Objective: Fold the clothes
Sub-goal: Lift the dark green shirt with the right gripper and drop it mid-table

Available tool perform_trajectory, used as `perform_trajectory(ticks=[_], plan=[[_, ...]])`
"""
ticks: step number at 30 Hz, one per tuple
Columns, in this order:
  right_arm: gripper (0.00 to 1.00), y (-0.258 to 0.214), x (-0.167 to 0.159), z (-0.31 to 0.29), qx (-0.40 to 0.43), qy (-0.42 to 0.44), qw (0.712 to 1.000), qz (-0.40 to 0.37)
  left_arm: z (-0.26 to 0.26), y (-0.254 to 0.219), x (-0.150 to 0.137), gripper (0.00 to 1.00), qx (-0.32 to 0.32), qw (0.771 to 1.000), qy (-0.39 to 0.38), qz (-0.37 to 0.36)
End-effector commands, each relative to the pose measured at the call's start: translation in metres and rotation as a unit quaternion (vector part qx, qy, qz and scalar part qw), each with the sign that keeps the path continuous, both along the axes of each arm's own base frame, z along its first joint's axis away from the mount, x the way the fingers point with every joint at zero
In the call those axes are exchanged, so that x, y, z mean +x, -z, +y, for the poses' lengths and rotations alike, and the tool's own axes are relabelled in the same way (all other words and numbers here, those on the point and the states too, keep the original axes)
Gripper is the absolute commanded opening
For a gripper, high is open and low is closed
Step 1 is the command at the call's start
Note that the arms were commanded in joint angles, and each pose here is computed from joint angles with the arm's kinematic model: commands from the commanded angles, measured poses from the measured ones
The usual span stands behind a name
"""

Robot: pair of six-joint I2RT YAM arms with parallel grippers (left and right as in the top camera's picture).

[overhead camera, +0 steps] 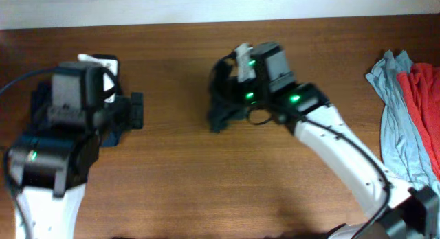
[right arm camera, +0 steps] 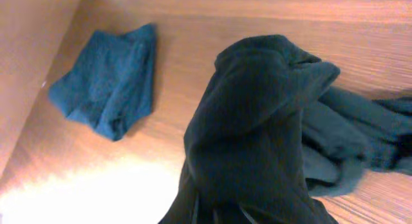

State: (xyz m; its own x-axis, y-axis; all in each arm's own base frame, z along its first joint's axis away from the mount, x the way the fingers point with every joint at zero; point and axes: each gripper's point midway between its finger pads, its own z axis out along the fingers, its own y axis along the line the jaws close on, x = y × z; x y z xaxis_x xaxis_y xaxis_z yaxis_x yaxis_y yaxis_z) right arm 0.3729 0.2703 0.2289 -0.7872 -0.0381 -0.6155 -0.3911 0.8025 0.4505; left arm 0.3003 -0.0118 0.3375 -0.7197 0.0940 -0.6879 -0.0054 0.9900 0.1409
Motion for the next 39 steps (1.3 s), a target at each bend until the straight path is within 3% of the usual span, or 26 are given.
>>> perform_trajectory(ticks=[1,5,8,12,14,20,26,33,35,37,39], plan=[[0.05,0.017,-0.005,0.029,-0.022,-0.019,1.0,-0.007,0.012,-0.02,-0.012,0.99,0.012,0.999,-0.026,-0.034],[0.04,0.001,-0.016,0.054,-0.005,-0.061,0.997,-0.038,0.017,-0.024,-0.018,0.99,0.02,0.998,-0.035,-0.04],[0.04,-0.026,-0.003,0.022,-0.037,-0.005,0.997,-0.067,0.017,-0.024,-0.018,0.99,0.02,0.998,-0.035,-0.04],[0.04,-0.069,0.016,-0.075,-0.117,0.122,0.982,-0.087,0.017,-0.023,-0.017,0.99,0.019,0.998,-0.035,-0.039],[0.04,-0.1,0.017,-0.151,-0.158,0.204,0.962,-0.086,0.016,-0.023,-0.016,0.99,0.019,0.998,-0.035,-0.04],[0.04,-0.138,0.005,-0.238,-0.152,0.274,0.947,-0.068,0.015,-0.022,-0.014,0.99,0.018,0.999,-0.034,-0.038],[0.04,-0.125,0.001,-0.176,-0.08,0.156,0.984,-0.033,0.015,-0.022,-0.014,0.99,0.018,0.999,-0.034,-0.038],[0.04,-0.063,0.007,-0.083,-0.081,0.072,0.993,0.052,0.015,-0.022,-0.013,0.99,0.018,0.999,-0.034,-0.038],[0.13,-0.03,0.001,-0.036,-0.085,0.03,0.992,0.092,0.015,-0.023,-0.013,0.99,0.018,0.999,-0.034,-0.039],[0.39,0.004,-0.013,0.005,-0.107,-0.02,0.987,0.121,0.015,-0.023,-0.013,0.99,0.018,0.999,-0.034,-0.039],[0.49,0.026,-0.013,0.013,-0.149,-0.018,0.981,0.119,0.015,-0.022,-0.013,0.99,0.018,0.999,-0.034,-0.038]])
